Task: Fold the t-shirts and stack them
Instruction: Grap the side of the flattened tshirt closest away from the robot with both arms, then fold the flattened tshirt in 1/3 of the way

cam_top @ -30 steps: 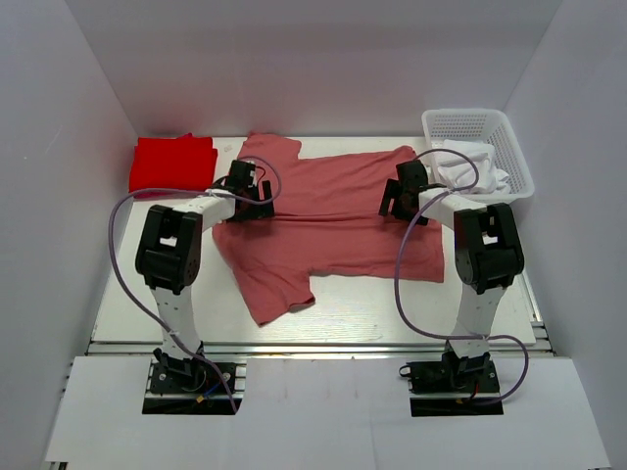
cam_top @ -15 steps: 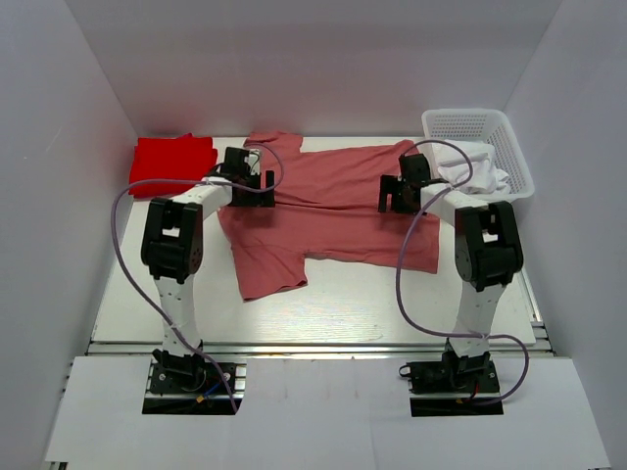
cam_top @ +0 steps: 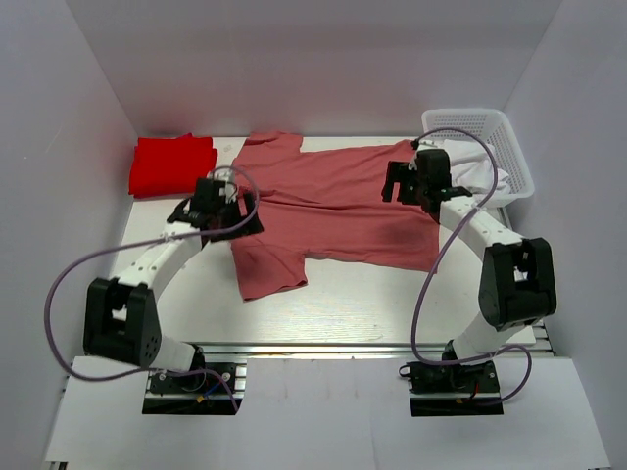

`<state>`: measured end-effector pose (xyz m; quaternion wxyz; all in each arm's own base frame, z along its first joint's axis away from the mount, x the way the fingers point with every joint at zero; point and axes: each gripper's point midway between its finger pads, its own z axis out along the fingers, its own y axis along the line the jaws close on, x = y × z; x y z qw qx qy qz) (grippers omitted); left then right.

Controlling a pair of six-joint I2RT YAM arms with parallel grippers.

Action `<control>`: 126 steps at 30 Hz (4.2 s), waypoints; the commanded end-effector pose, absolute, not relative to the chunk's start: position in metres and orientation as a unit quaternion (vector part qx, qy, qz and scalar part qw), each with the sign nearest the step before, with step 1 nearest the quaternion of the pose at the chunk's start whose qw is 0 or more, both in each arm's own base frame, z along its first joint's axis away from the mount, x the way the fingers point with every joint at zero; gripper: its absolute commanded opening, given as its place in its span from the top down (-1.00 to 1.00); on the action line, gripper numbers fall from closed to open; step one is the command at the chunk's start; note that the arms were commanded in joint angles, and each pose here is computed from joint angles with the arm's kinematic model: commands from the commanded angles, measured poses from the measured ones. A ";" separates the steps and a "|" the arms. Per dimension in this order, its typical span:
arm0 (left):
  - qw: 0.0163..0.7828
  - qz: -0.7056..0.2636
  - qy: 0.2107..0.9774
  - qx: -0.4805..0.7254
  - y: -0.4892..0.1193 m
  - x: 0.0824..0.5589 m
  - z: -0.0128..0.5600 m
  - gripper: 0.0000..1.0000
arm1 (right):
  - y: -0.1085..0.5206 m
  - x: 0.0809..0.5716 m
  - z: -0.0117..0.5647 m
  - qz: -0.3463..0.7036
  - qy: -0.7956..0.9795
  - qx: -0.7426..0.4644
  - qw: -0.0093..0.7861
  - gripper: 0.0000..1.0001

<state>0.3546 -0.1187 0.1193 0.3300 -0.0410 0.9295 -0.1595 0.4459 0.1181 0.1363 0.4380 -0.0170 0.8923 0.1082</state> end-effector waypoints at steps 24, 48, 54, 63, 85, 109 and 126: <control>0.150 -0.157 0.968 -0.123 -0.107 0.218 0.009 0.07 | 0.089 0.383 0.151 0.100 0.876 0.081 0.464 -0.81; 0.140 -0.223 0.961 -0.091 -0.123 0.191 0.045 1.00 | 0.008 0.263 0.041 -0.084 0.931 0.258 0.243 -0.73; 0.128 -0.229 0.961 -0.090 -0.125 0.183 0.047 1.00 | 0.018 0.284 0.041 -0.039 0.927 0.268 0.261 -0.67; 0.128 -0.229 0.961 -0.090 -0.124 0.182 0.048 1.00 | 0.018 0.286 0.019 -0.019 0.930 0.278 0.240 -0.45; 0.172 -0.401 0.900 0.020 -0.167 0.155 0.136 1.00 | 0.040 0.227 0.043 0.061 0.956 0.191 0.214 1.00; 0.443 -0.201 0.866 -0.118 -0.114 0.381 0.209 1.00 | 0.045 0.346 0.125 0.081 0.916 0.158 0.360 1.00; 0.487 -0.126 0.861 -0.071 -0.100 0.461 0.215 1.00 | 0.025 0.408 0.128 0.010 0.917 0.158 0.367 1.00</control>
